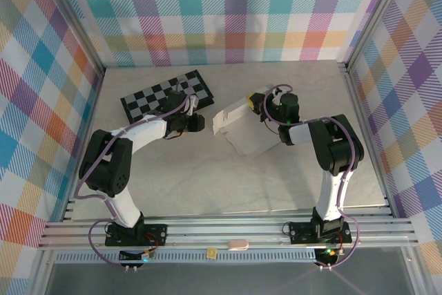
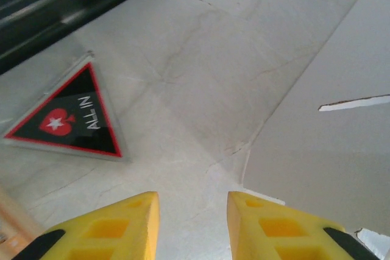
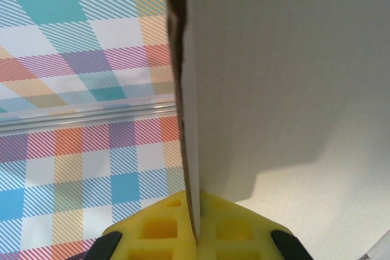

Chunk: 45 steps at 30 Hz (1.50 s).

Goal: Fold the paper box

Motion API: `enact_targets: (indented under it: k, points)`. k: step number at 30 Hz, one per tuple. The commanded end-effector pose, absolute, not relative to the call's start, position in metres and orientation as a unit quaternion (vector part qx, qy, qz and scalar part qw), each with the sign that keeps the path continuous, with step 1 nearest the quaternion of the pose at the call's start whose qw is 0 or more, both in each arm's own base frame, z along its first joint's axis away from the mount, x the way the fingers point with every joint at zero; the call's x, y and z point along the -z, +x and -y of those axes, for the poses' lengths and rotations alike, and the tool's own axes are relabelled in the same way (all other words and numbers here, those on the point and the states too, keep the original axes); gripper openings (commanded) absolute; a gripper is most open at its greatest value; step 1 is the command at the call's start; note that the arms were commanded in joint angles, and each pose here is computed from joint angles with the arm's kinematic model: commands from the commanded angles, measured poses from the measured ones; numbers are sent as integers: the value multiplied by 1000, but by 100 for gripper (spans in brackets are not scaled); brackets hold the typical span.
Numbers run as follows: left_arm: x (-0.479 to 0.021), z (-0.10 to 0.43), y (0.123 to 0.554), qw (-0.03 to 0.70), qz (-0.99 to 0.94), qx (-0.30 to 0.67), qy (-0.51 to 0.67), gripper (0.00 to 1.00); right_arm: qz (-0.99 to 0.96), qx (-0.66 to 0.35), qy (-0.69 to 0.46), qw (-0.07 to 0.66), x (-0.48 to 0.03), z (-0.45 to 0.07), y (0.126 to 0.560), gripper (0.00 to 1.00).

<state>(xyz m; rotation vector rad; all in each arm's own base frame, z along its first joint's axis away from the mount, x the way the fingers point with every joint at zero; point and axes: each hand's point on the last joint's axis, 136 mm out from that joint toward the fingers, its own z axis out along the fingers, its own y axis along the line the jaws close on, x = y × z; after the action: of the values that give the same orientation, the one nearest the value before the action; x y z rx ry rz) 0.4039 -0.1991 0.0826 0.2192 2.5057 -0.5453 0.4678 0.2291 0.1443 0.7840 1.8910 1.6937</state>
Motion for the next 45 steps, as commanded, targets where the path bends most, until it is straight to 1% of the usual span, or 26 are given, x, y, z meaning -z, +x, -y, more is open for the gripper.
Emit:
enact_targets:
  k: [1, 6, 12, 27, 37, 41, 45]
  points:
    - [-81, 223, 407, 303, -913, 231, 146, 34, -709, -604, 295, 214, -127, -229, 462, 0]
    - [-78, 242, 410, 312, -901, 246, 172, 35, -713, -600, 296, 208, -126, -230, 463, 0]
    - [-77, 264, 399, 316, -891, 253, 207, 36, -712, -600, 298, 209, -126, -230, 465, 0]
    - [-89, 287, 394, 341, -877, 266, 209, 39, -705, -607, 298, 215, -136, -231, 472, 0]
    - [-94, 294, 395, 354, -875, 265, 200, 43, -701, -610, 300, 216, -140, -231, 474, 0]
    - [-96, 294, 398, 361, -874, 264, 192, 47, -702, -608, 302, 215, -139, -231, 473, 0]
    - [-102, 298, 398, 372, -866, 278, 184, 48, -701, -607, 306, 215, -137, -230, 473, 0]
